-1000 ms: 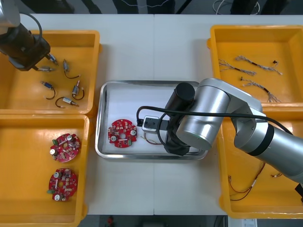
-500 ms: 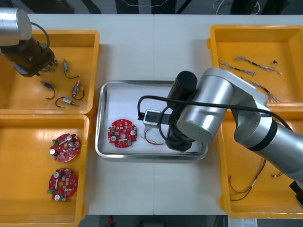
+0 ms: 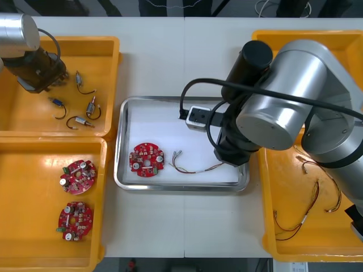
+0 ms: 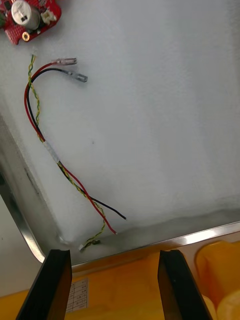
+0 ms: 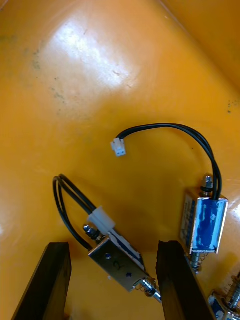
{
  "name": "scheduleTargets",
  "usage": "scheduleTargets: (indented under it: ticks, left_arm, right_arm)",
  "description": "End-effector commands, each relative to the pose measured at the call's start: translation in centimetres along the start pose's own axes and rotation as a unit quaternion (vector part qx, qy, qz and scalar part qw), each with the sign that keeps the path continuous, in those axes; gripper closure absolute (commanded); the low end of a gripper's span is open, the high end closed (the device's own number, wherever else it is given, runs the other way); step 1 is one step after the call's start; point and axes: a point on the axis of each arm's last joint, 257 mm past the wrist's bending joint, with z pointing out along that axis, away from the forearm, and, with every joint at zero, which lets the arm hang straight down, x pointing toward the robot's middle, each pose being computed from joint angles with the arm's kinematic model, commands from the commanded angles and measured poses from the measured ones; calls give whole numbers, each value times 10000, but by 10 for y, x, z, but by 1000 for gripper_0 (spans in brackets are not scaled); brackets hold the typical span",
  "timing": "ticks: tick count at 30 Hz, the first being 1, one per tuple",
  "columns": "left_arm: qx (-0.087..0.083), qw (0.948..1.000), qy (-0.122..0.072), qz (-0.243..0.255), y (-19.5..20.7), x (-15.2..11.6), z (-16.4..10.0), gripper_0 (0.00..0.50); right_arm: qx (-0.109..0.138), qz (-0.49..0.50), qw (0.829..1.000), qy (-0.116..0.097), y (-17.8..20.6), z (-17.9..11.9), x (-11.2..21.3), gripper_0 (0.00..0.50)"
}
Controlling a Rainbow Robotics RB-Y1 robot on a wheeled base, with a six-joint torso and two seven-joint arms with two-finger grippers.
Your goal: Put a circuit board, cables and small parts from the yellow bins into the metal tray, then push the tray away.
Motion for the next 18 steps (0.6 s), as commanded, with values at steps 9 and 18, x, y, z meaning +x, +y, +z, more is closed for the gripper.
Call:
scheduleTargets:
  ticks: [9,18]
  left_arm:
    - [230,9994,-249,-74,-27,-2,0,500]
    - [137,9998,-140,-91,-20,-4,-7,500]
  right_arm:
    - [602,868,9899,-947,-57,-66,-19,0]
    - [787,1919,9741,-904,-88,-76,14,0]
